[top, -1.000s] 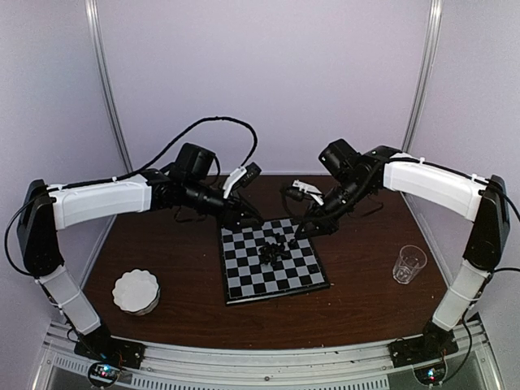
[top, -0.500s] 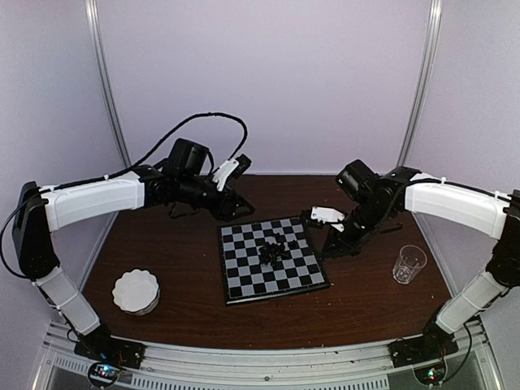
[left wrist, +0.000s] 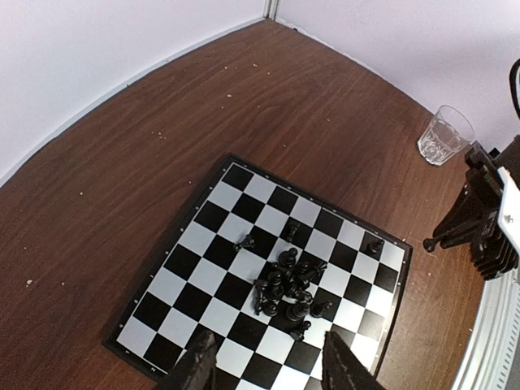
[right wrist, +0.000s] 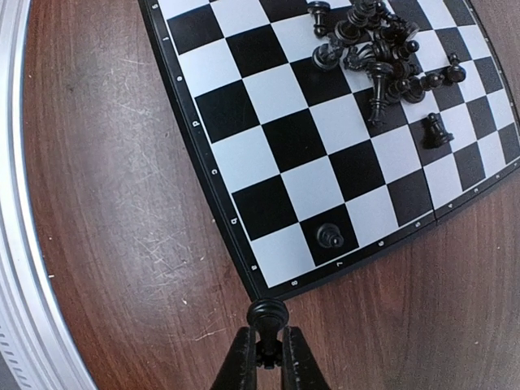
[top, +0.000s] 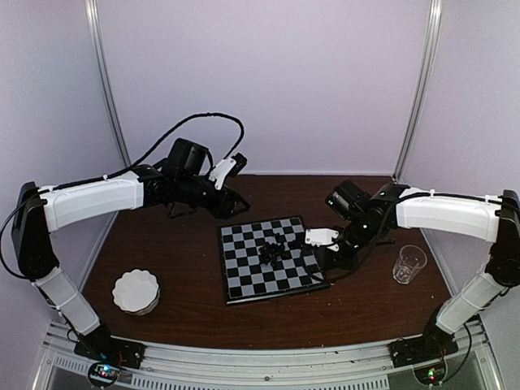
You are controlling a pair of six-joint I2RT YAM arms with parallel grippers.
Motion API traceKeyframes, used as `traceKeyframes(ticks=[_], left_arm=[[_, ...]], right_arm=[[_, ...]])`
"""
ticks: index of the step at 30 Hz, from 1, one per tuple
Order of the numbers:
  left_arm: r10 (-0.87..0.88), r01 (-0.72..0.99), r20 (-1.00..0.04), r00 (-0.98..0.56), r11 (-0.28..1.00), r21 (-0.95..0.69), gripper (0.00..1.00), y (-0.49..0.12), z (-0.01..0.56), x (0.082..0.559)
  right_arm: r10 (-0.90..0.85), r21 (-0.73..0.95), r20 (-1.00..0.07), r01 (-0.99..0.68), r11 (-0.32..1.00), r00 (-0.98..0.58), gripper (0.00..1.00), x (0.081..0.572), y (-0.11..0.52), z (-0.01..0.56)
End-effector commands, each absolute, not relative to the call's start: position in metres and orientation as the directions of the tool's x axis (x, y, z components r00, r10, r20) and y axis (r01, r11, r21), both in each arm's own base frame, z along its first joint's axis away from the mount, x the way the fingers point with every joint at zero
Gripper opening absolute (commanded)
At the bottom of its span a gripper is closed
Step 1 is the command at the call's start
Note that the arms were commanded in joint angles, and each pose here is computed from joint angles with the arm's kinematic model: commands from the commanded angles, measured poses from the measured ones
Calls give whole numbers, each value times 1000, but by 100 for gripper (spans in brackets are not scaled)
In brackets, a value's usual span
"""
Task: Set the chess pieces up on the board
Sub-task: Place the rook at a8.
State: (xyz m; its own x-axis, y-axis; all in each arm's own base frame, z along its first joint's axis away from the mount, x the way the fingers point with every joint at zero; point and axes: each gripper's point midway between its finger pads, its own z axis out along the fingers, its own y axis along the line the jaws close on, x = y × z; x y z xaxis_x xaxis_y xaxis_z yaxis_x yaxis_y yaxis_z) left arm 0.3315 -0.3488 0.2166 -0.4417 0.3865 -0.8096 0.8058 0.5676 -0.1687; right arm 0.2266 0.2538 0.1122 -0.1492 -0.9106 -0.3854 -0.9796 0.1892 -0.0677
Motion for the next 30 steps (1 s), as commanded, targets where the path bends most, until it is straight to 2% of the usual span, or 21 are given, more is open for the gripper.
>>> traceKeyframes(ticks=[1, 30], left_arm=[[339, 801, -850, -402, 580, -147, 45, -347, 245, 338], [355, 808, -831, -428, 562, -176, 45, -352, 234, 336]], right_arm=[[-923, -95, -368, -983, 158, -113, 5, 232, 265, 96], [-953, -96, -272, -981, 166, -135, 8, 246, 269, 58]])
